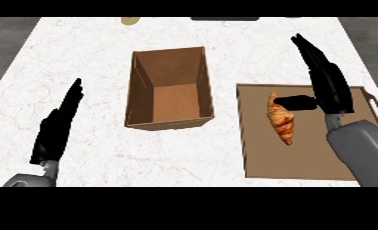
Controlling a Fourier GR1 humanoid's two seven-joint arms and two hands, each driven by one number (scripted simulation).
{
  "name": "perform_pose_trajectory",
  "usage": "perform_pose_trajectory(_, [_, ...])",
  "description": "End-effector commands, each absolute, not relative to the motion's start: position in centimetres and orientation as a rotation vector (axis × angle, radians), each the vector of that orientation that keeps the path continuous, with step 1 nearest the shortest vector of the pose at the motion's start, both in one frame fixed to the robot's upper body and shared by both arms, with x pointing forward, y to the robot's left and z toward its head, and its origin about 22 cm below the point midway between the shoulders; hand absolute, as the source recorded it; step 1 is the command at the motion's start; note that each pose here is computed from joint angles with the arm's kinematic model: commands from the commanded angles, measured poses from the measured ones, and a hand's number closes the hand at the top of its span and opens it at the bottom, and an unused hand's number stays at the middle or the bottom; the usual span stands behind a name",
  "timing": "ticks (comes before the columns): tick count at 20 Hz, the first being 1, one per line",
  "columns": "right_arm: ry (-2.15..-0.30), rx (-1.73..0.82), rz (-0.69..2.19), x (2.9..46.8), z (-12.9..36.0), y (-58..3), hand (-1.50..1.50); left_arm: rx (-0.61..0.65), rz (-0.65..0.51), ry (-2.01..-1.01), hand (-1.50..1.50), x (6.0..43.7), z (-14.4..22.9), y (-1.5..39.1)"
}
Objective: Pick the croissant from the tray and place it in the cardboard box
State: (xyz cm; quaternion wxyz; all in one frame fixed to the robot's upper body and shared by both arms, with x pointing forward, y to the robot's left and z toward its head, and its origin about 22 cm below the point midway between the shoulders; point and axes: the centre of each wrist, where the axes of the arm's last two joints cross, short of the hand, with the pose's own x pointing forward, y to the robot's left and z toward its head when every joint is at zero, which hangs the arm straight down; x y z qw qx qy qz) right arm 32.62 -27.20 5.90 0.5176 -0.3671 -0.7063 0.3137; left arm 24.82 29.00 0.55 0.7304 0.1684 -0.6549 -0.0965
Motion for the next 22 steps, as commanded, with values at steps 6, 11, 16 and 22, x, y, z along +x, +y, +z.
perform_pose_trajectory(6, [-1.065,-0.978,1.295,31.9,9.2,-27.3,-1.5,0.373,-0.199,-1.435,0.0,24.0,0.5,28.7])
perform_pose_trajectory(11, [-0.864,-0.922,1.381,31.7,10.8,-22.7,-1.5,0.379,-0.193,-1.445,0.0,24.4,0.4,28.2])
perform_pose_trajectory(16, [-0.754,-0.943,1.384,30.2,10.6,-18.0,-1.5,0.386,-0.206,-1.444,0.0,24.4,0.4,29.5])
perform_pose_trajectory(22, [-0.731,-0.988,1.316,29.2,9.6,-19.0,-1.5,0.365,-0.187,-1.444,0.0,24.9,0.2,27.6])
